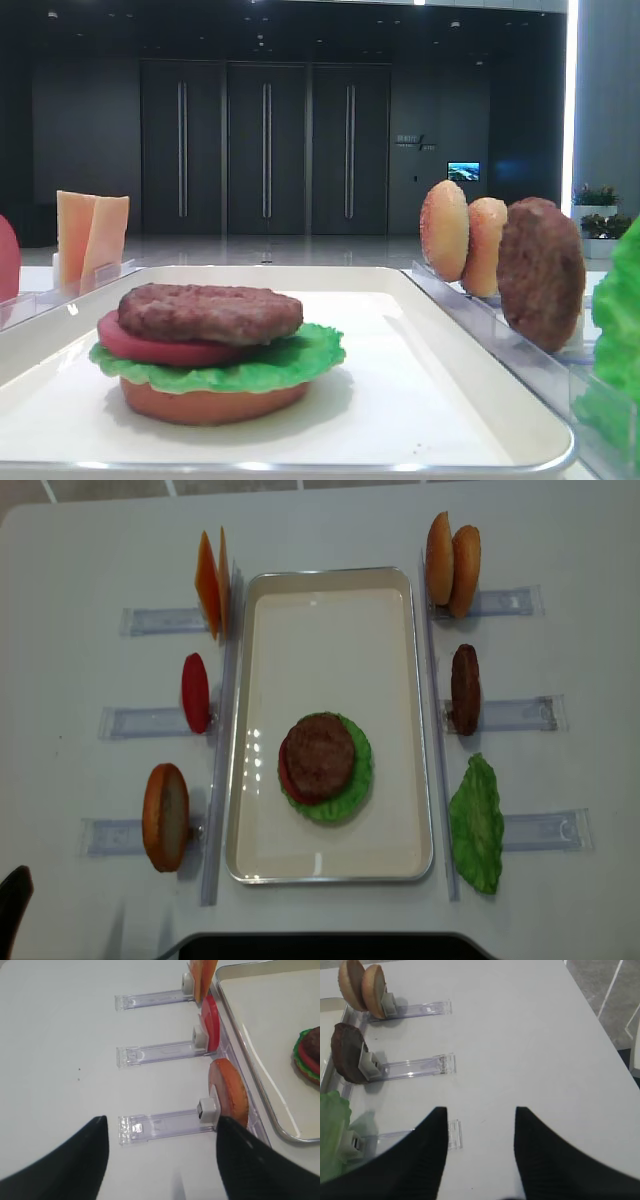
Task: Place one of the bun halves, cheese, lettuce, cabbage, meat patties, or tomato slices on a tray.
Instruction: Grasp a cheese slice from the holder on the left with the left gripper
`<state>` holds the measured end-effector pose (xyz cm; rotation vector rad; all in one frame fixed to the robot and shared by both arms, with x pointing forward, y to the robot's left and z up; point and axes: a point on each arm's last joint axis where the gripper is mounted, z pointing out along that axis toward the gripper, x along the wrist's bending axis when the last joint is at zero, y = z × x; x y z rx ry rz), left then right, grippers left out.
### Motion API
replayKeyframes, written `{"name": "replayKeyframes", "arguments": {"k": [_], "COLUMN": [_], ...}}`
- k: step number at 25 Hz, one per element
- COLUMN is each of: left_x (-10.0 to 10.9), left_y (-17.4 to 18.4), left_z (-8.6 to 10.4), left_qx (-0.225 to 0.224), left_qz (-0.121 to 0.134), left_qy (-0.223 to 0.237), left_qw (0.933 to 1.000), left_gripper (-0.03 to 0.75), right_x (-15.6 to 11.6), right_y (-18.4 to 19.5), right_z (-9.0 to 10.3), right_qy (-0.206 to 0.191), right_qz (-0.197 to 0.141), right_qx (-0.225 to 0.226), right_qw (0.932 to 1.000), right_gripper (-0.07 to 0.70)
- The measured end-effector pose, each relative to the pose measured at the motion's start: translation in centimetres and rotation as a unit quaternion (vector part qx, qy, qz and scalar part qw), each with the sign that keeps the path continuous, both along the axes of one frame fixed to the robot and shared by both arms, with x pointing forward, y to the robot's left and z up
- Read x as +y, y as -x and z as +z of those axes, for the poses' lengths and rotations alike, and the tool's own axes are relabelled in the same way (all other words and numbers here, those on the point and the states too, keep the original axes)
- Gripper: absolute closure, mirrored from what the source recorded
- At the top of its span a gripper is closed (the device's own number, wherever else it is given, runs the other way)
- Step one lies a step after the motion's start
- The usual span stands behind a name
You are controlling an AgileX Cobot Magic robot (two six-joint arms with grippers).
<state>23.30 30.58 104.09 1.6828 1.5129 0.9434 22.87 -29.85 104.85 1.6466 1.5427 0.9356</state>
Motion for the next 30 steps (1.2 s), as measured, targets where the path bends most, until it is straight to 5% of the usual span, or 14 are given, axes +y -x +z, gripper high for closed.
{"name": "replayKeyframes", "arguments": {"k": [30], "left_x": [0.01], "left_y": [0.0], "left_z": [0.0], "left_qx": [0.0], "left_qz": [0.0], "left_qy": [0.0], "left_qw": [1.0], "left_gripper": [0.202], "right_x": [0.0], "right_y": [0.0], "right_z": [0.0], "right_qy": [0.0], "right_qz": [0.0], "right_qx": [0.0], "right_qw": [1.0], "right_gripper": [0.334]}}
